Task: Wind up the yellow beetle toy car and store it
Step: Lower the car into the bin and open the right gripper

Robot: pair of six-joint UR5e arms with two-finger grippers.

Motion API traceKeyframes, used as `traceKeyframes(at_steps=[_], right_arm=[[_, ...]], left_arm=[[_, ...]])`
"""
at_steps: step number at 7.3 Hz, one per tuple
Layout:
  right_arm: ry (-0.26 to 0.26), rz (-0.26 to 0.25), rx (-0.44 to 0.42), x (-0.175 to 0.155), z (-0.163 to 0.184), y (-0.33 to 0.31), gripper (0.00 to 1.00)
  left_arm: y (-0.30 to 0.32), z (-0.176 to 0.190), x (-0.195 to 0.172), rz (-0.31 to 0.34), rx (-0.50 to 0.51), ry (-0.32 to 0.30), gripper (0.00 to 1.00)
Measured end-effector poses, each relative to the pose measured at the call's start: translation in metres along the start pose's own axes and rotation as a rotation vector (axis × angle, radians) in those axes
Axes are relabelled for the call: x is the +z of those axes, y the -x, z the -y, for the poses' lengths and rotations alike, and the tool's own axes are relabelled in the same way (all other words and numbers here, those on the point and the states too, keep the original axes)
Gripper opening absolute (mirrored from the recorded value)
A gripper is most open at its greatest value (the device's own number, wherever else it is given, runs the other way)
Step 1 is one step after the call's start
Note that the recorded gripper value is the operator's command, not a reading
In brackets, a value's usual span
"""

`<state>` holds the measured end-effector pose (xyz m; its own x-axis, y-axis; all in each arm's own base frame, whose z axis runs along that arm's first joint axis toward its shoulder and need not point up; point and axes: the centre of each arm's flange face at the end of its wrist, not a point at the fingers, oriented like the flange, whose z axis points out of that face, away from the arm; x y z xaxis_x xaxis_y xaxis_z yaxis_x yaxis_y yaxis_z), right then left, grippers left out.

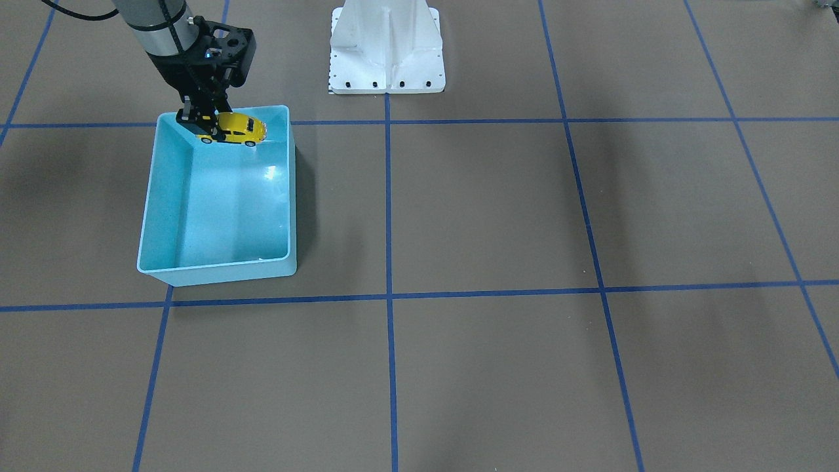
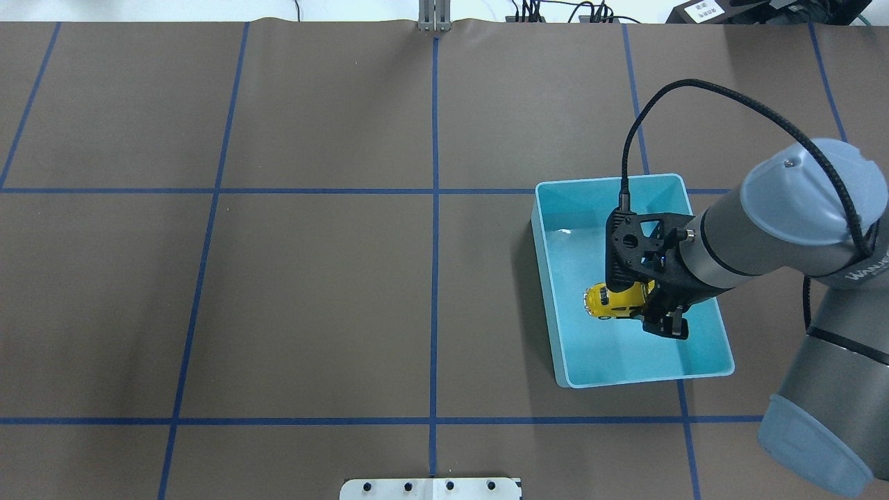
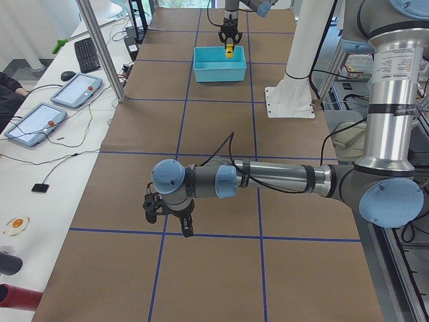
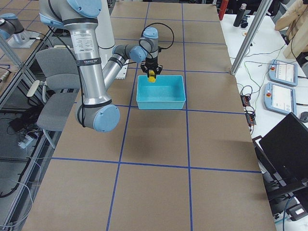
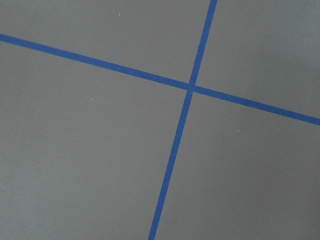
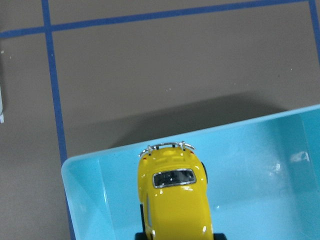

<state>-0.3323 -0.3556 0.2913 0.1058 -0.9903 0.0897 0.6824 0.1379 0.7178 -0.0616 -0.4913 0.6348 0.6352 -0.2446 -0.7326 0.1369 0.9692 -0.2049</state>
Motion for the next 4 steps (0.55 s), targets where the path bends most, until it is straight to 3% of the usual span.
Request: traceKeyframes(at_steps=[2,4], right_arm=[[0.003,0.012,-0.012,0.041,-0.017,-0.019,0.00],[-0.026,0.029,-0.024,0.080,-0.032,-0.030,0.00]], left_arm=[[-0.001,0.004,0.000,0.000,0.001,0.001,1.00],[-0.002,0.012,0.002,0.001,-0.002,0.005,1.00]])
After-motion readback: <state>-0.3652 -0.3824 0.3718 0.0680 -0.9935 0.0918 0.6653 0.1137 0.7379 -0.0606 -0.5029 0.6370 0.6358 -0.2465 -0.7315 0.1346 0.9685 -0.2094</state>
